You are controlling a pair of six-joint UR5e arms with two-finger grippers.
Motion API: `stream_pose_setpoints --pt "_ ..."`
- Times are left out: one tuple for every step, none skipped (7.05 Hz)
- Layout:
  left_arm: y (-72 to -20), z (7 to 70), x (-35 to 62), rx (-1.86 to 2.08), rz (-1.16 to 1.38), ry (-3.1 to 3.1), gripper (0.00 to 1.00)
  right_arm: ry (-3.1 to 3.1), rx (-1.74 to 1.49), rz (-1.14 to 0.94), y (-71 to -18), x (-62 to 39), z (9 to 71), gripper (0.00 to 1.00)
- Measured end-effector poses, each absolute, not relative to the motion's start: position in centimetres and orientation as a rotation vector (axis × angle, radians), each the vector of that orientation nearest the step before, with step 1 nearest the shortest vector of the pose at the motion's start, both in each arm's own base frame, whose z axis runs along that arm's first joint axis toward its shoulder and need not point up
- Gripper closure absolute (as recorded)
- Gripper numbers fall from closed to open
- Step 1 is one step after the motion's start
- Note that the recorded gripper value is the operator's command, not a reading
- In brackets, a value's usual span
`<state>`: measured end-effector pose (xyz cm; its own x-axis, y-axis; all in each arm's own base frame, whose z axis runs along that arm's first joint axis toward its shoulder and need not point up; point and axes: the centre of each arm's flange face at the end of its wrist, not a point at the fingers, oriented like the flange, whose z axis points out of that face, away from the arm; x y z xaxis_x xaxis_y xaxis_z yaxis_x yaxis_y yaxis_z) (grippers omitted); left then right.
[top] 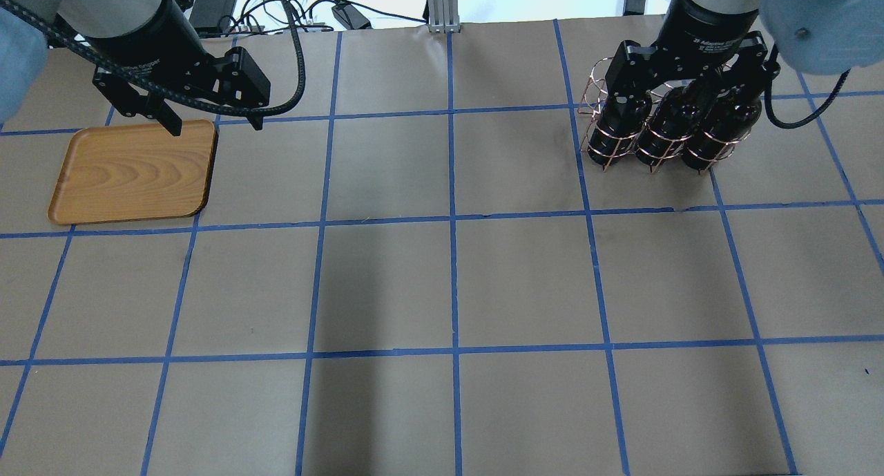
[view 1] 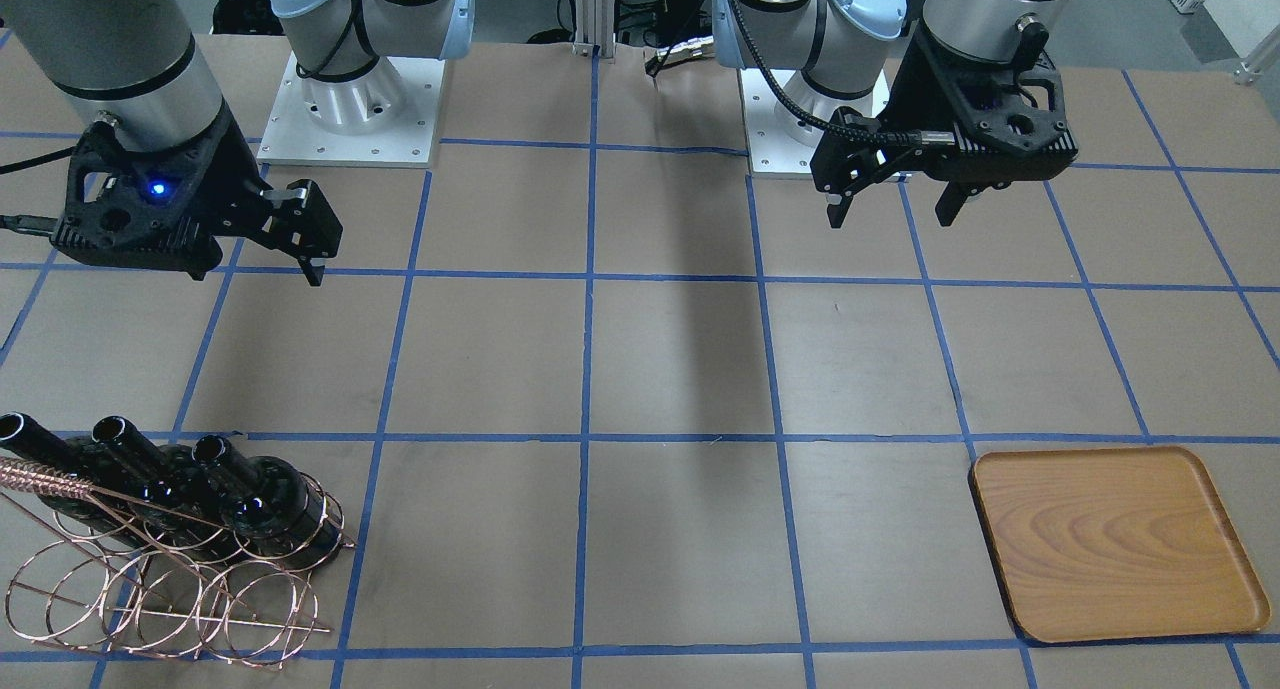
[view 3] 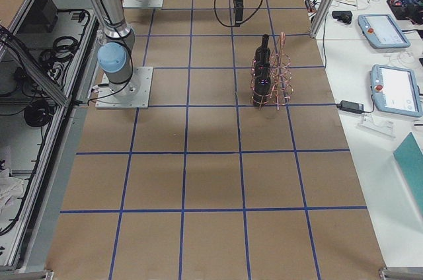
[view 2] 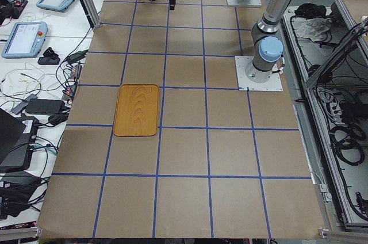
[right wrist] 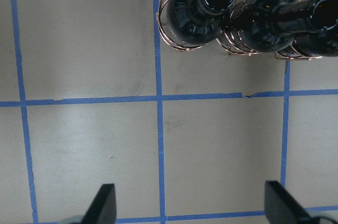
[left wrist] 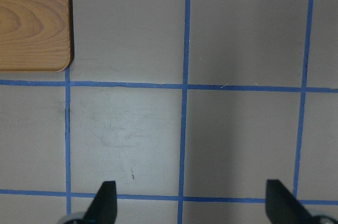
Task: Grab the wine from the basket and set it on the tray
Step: 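Lower the right gripper over the wine bottles in the copper rack, then close the right gripper on the neck of the nearest dark bottle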
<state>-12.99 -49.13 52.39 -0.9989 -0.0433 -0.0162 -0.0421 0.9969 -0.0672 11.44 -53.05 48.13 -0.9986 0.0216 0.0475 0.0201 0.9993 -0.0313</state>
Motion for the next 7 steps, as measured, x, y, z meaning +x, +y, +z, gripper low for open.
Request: stream_pose_setpoints --pt "-49.1 52.4 -13.0 -0.067 -0.104 3.122 0.0 -3.089 -0.038 0.064 -53.0 11.2 48.5 0.0" --pt "-49.1 52.4 -13.0 -0.067 -0.104 3.122 0.0 -3.085 -0.036 0.086 -53.0 10.8 48.9 0.0" --pt "-49.1 52.4 -13.0 -0.067 -0.104 3.122 0.0 -3.084 -0.016 0.119 -53.2 10.0 49.4 0.05" --pt "-49.1 52.4 -13.0 -0.067 -0.104 3.122 0.0 -3.087 0.017 0.156 -53.5 8.6 49.8 0.09" --pt "-49.1 52.4 -13.0 -0.067 -0.104 3.122 0.0 -3.099 0.045 0.185 -54.0 7.1 50.0 0.13" --pt "-49.1 52.4 -13.0 -0.068 -0.104 3.122 0.0 -3.115 0.073 0.208 -54.5 5.1 49.9 0.12" --pt "-49.1 52.4 -13.0 -0.068 -0.104 3.122 0.0 -3.13 0.093 0.212 -55.1 2.7 49.4 0.15"
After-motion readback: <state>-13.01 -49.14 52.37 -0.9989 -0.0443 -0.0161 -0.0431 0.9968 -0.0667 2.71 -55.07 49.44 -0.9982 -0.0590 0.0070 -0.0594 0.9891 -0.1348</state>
